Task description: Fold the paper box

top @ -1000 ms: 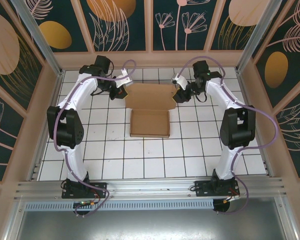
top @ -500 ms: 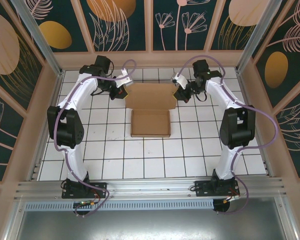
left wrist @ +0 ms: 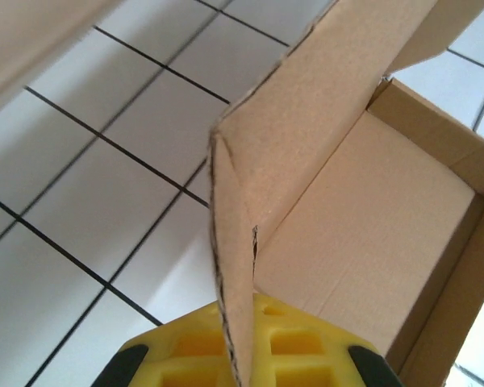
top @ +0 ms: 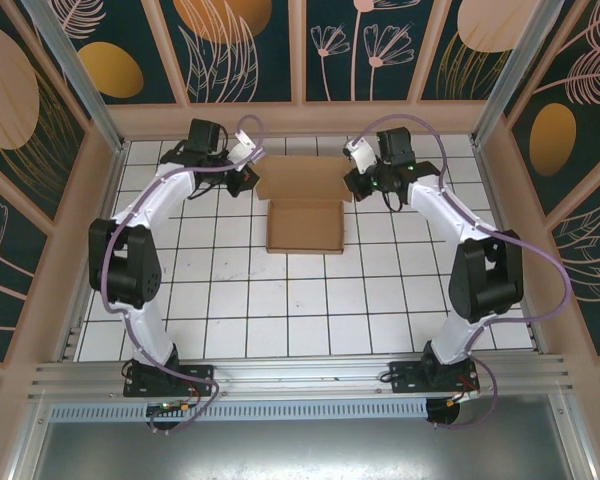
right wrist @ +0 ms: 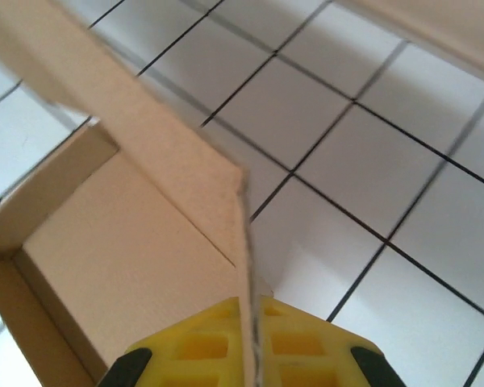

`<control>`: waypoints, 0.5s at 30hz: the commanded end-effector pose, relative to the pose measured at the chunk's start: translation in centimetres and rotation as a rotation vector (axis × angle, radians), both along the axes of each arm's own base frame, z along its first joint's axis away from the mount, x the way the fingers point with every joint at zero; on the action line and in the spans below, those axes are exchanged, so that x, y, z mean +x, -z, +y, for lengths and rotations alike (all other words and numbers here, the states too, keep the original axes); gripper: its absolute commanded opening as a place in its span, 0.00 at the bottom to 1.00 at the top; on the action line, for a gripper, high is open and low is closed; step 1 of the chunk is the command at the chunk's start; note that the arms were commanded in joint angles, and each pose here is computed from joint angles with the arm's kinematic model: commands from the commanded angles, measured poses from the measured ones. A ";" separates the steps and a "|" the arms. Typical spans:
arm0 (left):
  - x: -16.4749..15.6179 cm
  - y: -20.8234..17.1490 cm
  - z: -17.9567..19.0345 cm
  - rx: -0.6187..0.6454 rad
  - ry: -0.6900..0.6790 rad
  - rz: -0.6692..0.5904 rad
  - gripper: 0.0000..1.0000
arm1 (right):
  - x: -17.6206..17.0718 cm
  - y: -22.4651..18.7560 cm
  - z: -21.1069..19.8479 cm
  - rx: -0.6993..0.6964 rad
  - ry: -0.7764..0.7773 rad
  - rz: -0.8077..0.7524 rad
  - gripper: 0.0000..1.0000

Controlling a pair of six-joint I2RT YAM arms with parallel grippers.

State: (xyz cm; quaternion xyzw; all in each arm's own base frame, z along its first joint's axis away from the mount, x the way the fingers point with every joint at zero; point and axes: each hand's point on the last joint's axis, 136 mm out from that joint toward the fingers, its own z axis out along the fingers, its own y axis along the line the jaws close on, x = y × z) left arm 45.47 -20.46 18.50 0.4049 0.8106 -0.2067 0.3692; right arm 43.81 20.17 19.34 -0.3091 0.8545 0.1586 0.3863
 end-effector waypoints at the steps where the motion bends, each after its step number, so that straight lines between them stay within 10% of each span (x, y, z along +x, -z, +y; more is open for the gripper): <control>1: 2.3 -5.3 -0.5 -0.103 -0.154 -0.207 0.00 | 2.7 -3.5 -2.0 0.126 0.338 -0.083 0.00; 15: 3.6 -4.5 -3.0 -0.333 -0.454 -0.075 0.00 | 1.6 -1.4 -0.5 0.283 0.760 -0.081 0.00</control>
